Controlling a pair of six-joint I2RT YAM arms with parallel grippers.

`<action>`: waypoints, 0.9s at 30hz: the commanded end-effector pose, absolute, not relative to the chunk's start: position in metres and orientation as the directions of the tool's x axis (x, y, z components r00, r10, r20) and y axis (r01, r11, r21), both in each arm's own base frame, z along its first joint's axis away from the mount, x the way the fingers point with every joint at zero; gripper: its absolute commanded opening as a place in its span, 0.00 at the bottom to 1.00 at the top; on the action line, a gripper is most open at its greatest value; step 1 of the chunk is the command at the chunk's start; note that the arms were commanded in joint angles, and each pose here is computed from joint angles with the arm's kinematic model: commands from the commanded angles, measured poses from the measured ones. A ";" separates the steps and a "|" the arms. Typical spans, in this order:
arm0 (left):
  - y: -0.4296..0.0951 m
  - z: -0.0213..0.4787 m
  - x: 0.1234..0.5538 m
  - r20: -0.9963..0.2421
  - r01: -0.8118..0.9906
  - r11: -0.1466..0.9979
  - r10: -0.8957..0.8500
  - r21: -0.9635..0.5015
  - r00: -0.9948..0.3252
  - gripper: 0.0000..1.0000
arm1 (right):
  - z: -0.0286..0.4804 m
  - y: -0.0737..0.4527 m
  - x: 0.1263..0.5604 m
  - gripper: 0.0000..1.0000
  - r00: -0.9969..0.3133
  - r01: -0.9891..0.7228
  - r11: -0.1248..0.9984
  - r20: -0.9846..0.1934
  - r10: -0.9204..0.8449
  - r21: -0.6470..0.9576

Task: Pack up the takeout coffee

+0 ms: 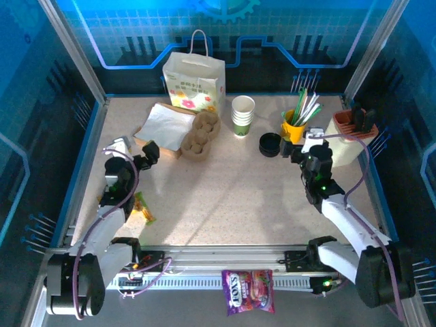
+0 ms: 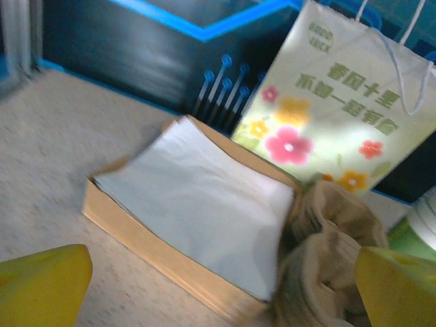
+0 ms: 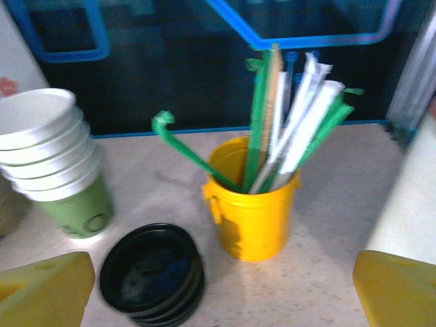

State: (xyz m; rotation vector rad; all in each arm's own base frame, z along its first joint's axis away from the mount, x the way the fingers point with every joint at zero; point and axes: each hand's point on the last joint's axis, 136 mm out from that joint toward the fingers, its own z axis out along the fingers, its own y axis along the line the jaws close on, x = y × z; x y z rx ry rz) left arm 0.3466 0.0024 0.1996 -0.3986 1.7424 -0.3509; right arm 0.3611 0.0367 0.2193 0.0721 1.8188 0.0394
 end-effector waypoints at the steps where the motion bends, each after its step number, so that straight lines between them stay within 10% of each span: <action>1: -0.038 0.205 0.342 -0.772 -0.008 0.823 -0.536 -0.568 -0.342 1.00 | 0.229 0.060 0.348 0.98 -0.346 -0.061 0.990 -0.933 0.097 0.126; 27: -0.136 0.266 0.369 -0.798 0.243 0.867 -0.246 -0.435 -0.551 0.97 | 0.277 0.117 0.349 0.97 -0.542 -0.267 0.941 -0.840 0.029 0.206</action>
